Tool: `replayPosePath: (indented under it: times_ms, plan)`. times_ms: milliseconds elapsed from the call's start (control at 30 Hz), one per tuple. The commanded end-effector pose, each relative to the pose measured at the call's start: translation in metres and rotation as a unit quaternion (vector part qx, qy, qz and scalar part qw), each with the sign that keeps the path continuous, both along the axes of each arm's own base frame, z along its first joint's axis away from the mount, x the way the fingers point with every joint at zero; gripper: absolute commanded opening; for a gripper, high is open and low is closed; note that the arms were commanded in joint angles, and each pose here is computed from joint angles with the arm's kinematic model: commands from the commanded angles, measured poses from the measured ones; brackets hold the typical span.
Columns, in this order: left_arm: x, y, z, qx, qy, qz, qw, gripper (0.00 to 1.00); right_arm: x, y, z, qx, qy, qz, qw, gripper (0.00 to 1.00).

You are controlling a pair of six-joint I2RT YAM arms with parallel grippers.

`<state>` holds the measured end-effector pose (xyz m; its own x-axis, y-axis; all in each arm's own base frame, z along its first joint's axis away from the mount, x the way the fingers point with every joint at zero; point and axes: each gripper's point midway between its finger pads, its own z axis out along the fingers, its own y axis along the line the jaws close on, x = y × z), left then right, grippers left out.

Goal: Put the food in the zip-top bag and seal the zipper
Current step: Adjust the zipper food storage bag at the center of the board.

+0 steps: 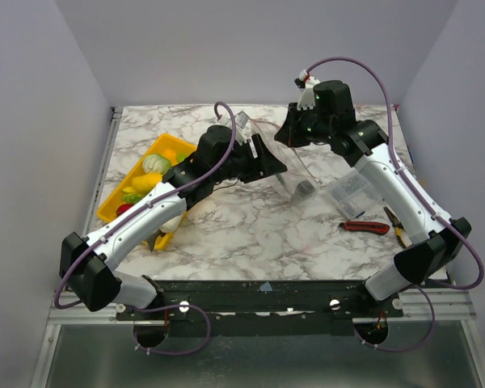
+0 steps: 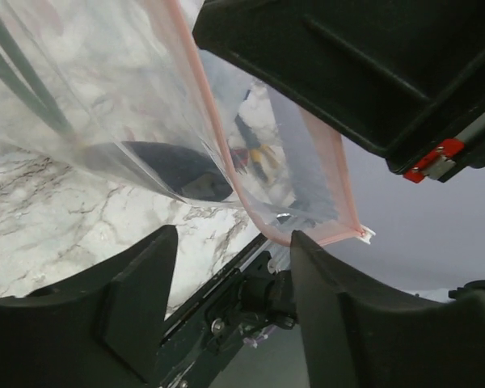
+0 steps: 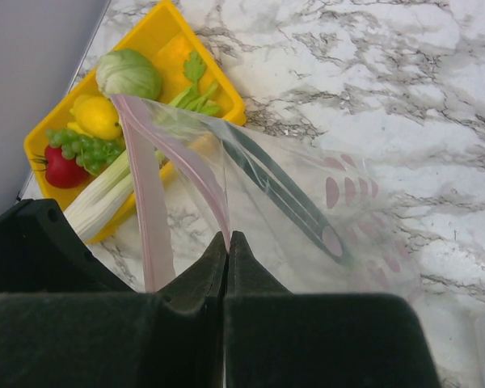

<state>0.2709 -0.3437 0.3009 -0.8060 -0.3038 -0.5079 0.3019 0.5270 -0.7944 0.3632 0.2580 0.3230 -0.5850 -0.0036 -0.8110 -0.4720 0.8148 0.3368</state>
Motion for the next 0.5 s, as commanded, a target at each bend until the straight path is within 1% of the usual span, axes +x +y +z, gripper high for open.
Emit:
replayPosePath:
  times_ms: [0,100,267,300,333,400,433,467]
  plan:
    - [-0.006,-0.007,0.026,-0.047,-0.015,-0.015,0.999,0.62,-0.011,-0.008,0.010,-0.001,-0.003,0.000,1.000,0.01]
    - [-0.005,-0.013,0.029,-0.071,-0.001,-0.018,0.997,0.59,-0.011,-0.008,0.011,0.002,-0.002,0.000,1.000,0.01]
    - [-0.004,-0.023,0.025,-0.076,0.012,-0.036,0.996,0.45,-0.012,-0.009,0.011,0.003,0.000,-0.005,1.000,0.01]
    - [-0.005,-0.025,0.027,-0.078,0.008,-0.041,0.996,0.39,-0.013,-0.010,0.012,0.002,0.000,-0.006,1.000,0.01]
    - [-0.005,-0.025,0.030,-0.080,0.004,-0.046,0.996,0.26,-0.014,-0.012,0.011,-0.001,0.001,-0.008,1.000,0.01]
    - [-0.010,-0.026,0.034,-0.082,0.002,-0.057,0.995,0.04,-0.016,-0.019,0.012,-0.014,-0.002,-0.014,1.000,0.01]
    - [-0.016,-0.027,0.039,-0.087,0.001,-0.067,0.994,0.00,-0.018,-0.024,0.013,-0.023,-0.003,-0.020,1.000,0.01]
    - [-0.023,-0.028,0.044,-0.096,0.003,-0.080,0.992,0.00,-0.021,-0.030,0.014,-0.035,-0.004,-0.026,0.999,0.01]
